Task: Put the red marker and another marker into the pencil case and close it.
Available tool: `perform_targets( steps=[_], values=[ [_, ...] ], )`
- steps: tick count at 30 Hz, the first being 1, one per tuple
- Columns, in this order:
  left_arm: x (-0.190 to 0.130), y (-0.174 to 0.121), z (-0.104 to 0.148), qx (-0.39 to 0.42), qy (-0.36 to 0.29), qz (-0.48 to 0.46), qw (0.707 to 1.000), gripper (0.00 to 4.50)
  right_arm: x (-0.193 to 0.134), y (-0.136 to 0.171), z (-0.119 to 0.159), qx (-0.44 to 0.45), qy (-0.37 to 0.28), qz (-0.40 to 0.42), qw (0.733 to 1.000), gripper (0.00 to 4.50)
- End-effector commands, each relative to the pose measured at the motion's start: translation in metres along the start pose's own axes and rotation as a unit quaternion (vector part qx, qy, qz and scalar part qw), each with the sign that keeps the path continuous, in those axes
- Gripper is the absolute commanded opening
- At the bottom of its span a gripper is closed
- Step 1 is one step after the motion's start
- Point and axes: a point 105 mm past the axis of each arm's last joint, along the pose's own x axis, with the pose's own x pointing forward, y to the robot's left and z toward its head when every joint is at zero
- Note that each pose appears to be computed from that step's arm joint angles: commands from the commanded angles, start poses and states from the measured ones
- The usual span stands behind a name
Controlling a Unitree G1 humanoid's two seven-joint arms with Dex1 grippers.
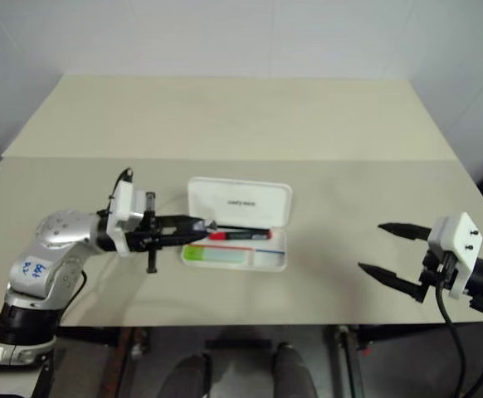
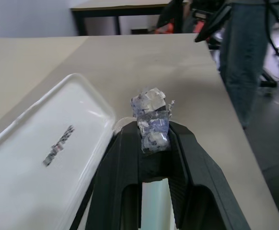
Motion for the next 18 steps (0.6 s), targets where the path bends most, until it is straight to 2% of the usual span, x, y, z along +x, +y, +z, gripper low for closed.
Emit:
perform_targets(
  steps=[1, 9, 18],
  values=[
    [0.013, 0.005, -0.005, 0.015, 0.021, -0.033, 0.999, 0.31, -0.004, 0.003, 0.015, -0.022, -0.024, -0.019, 0.999, 4.5],
    [0.037, 0.004, -0.023, 0.008, 0.041, -0.07, 0.997, 0.31, -0.003, 0.01, 0.02, -0.019, -0.029, -0.029, 0.999, 4.5],
    [0.075, 0.001, -0.023, 0.018, 0.031, -0.098, 0.995, 0.31, 0.001, 0.02, 0.022, -0.01, -0.033, -0.036, 0.999, 4.5]
  ],
)
